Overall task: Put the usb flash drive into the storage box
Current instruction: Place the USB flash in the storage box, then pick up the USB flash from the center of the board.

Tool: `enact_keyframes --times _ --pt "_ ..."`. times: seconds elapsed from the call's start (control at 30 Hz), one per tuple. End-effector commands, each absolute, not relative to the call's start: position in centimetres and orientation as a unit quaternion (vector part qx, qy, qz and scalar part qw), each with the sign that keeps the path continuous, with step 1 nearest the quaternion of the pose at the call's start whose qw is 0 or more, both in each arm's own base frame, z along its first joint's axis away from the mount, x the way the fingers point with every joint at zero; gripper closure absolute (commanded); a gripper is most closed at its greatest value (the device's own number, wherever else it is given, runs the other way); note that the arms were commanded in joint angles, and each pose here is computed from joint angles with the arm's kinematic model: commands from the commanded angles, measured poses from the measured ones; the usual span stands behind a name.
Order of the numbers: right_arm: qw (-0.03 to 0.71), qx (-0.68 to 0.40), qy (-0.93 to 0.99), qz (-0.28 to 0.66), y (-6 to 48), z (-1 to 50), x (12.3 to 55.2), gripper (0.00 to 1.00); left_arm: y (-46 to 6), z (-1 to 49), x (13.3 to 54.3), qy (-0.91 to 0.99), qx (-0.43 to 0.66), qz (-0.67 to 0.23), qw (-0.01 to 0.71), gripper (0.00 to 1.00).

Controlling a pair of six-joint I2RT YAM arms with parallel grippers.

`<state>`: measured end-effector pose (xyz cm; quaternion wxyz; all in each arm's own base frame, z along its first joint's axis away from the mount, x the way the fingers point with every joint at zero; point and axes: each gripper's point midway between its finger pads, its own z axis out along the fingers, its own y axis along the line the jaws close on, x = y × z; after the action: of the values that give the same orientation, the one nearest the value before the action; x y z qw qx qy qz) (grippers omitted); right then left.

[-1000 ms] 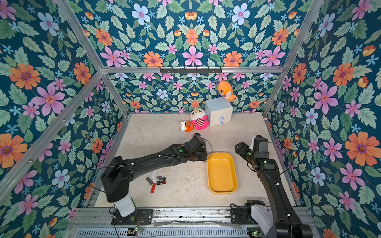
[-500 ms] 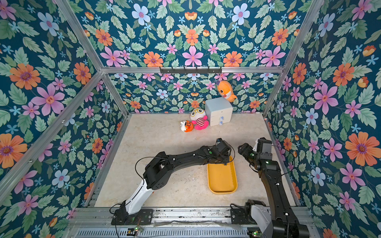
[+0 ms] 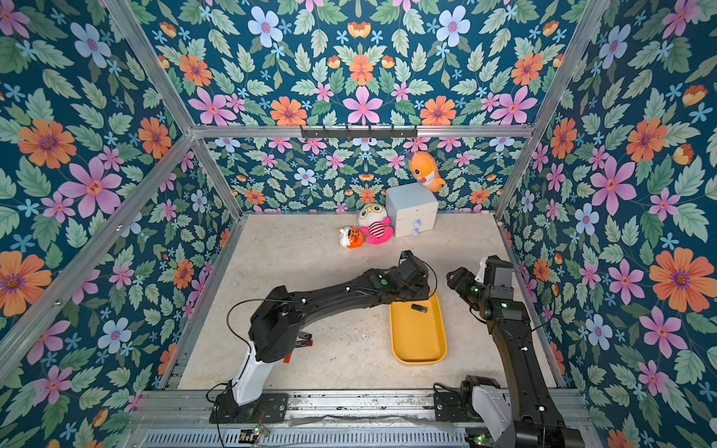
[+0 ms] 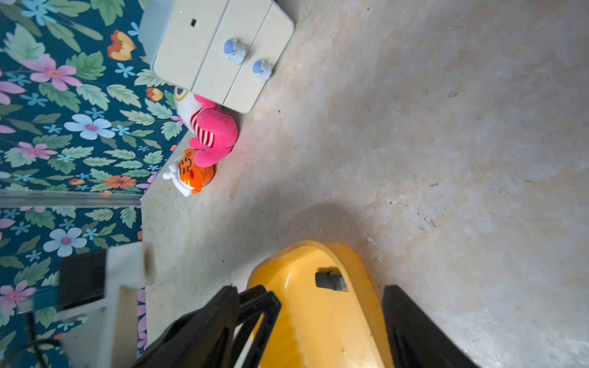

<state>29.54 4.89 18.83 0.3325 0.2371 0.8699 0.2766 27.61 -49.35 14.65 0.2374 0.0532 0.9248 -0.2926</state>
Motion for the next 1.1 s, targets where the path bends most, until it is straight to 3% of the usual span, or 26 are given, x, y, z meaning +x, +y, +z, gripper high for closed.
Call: enact_keyframes --times 0.0,0.23,0.37,0.47,0.63,0.9,1.07 --pt "0.330 0.171 0.881 0.293 8.6 20.8 28.9 0.25 -42.1 17.2 29.3 0.927 0.034 -0.251 0.275 0.45" --pt "0.323 -0.075 0.888 0.320 24.5 22.8 25.8 0.30 -16.8 18.6 30.8 0.929 -0.109 -0.163 0.312 0.45" --pt "0.290 -0.233 0.876 0.307 33.9 20.5 22.3 0.33 -8.4 20.0 29.1 0.931 -0.136 -0.101 0.324 0.42" --pt "0.269 -0.320 0.863 0.285 38.8 18.3 20.0 0.33 -4.9 20.8 28.2 0.931 -0.142 -0.060 0.332 0.41" --pt "0.222 -0.367 0.866 0.257 43.4 13.4 18.6 0.36 -1.8 20.7 27.3 0.928 -0.146 -0.024 0.341 0.41" --pt "0.186 -0.409 0.863 0.231 48.4 9.0 16.3 0.38 -1.4 18.4 27.4 0.911 -0.166 -0.039 0.376 0.41" --pt "0.180 -0.397 0.871 0.228 49.4 7.4 16.7 0.45 -1.3 18.9 27.1 0.907 -0.167 -0.039 0.384 0.41"
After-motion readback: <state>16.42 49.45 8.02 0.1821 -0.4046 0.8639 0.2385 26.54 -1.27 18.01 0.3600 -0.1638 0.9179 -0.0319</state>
